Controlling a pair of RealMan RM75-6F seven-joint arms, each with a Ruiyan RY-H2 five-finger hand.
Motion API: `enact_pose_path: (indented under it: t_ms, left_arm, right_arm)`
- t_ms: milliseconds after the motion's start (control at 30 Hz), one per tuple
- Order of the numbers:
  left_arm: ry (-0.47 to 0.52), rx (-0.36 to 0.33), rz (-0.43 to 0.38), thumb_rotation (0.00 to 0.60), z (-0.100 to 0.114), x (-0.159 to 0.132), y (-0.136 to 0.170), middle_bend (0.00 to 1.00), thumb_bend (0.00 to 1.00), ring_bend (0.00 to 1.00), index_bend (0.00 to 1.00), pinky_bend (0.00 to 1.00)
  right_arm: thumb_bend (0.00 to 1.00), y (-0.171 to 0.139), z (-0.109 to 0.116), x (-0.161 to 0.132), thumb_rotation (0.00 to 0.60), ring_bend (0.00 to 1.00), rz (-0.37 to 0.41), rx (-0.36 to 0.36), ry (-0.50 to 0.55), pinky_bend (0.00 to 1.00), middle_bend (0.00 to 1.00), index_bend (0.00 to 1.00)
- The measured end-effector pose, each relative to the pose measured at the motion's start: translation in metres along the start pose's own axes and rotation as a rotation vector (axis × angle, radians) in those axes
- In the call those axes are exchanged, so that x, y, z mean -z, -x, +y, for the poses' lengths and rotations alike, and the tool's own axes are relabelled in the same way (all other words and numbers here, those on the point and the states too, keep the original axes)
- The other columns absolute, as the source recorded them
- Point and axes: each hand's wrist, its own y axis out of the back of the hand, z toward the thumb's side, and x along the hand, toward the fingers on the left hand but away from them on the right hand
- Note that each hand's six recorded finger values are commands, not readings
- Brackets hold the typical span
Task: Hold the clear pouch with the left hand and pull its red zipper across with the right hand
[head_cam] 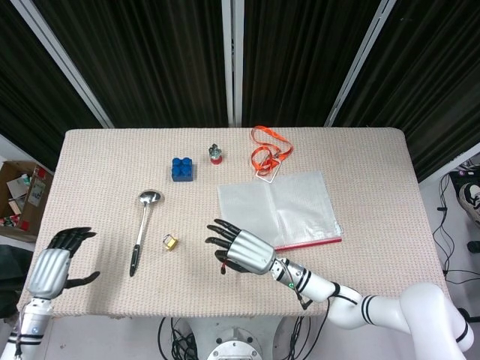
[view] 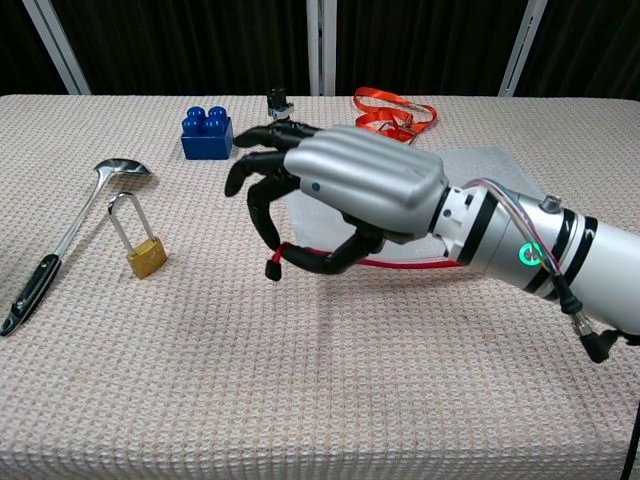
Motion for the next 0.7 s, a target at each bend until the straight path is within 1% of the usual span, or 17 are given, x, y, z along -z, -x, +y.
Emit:
enact_pose_path:
  t_ms: [133, 333, 433, 700]
  left_arm:
    - [0.086, 0.038, -0.126, 0.600, -0.011, -0.028, -0.032, 0.17, 0.13, 0.13, 0.26, 0.14]
    - [0.160, 0.083, -0.262, 0.600, -0.026, -0.066, -0.070, 0.16, 0.20, 0.13, 0.27, 0.14]
    - [0.197, 0.099, -0.316, 0.600, -0.033, -0.084, -0.083, 0.16, 0.21, 0.13, 0.29, 0.14]
    - [0.221, 0.137, -0.427, 0.600, -0.048, -0.121, -0.100, 0.16, 0.21, 0.13, 0.30, 0.14]
  right_arm:
    - [0.48, 0.013, 0.018, -0.003, 0.600, 0.00, 0.026, 0.030, -0.020, 0.00, 0.19, 0.80]
    - [0.48, 0.031, 0.039, -0.011, 0.600, 0.00, 0.057, 0.068, -0.038, 0.00, 0.19, 0.81]
    - [0.48, 0.037, 0.046, -0.013, 0.600, 0.00, 0.064, 0.083, -0.036, 0.00, 0.19, 0.81]
    - [0.48, 0.042, 0.054, -0.014, 0.600, 0.00, 0.064, 0.111, -0.021, 0.00, 0.19, 0.81]
